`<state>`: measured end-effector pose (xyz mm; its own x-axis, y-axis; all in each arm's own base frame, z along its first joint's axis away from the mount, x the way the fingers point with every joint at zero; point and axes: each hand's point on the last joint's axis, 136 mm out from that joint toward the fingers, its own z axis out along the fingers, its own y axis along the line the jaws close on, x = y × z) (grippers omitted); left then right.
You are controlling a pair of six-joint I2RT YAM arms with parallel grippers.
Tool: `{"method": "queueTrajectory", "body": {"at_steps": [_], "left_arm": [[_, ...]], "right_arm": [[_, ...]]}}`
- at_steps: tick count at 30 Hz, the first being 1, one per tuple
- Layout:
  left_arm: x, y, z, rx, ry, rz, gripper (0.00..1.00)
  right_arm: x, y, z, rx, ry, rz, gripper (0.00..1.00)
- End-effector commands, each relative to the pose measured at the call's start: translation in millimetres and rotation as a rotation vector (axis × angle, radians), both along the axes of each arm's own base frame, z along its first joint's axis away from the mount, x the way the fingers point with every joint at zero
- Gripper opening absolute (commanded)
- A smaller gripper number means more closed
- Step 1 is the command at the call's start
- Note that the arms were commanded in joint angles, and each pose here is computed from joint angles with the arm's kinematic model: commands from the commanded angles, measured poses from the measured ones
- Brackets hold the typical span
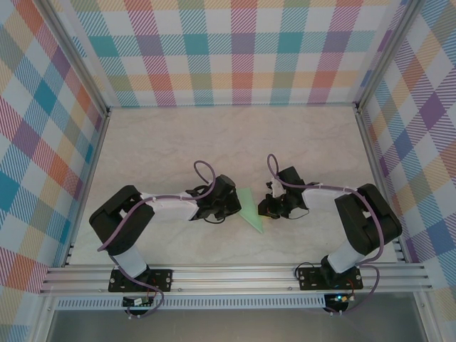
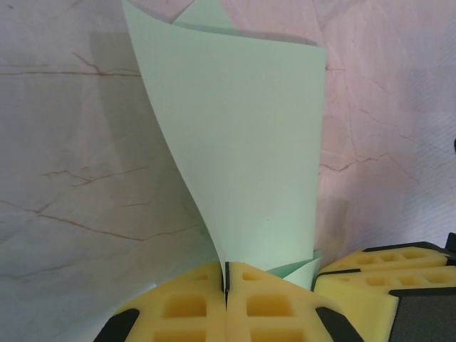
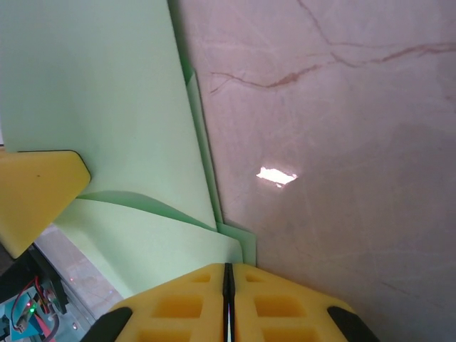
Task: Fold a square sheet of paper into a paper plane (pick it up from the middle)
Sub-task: Fold the wing for the fifth time at the center of the table.
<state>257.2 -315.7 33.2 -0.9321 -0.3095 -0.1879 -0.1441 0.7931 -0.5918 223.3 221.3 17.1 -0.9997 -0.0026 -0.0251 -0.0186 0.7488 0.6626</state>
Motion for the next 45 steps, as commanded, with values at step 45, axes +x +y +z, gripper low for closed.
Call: {"method": "queueTrajectory", "body": {"at_steps": [45], "left_arm": [[9, -7, 4, 0.03, 0.139, -0.051, 0.0]], "right_arm": [[-30, 47, 27, -0.28, -0.982, 0.534, 0.42]]}}
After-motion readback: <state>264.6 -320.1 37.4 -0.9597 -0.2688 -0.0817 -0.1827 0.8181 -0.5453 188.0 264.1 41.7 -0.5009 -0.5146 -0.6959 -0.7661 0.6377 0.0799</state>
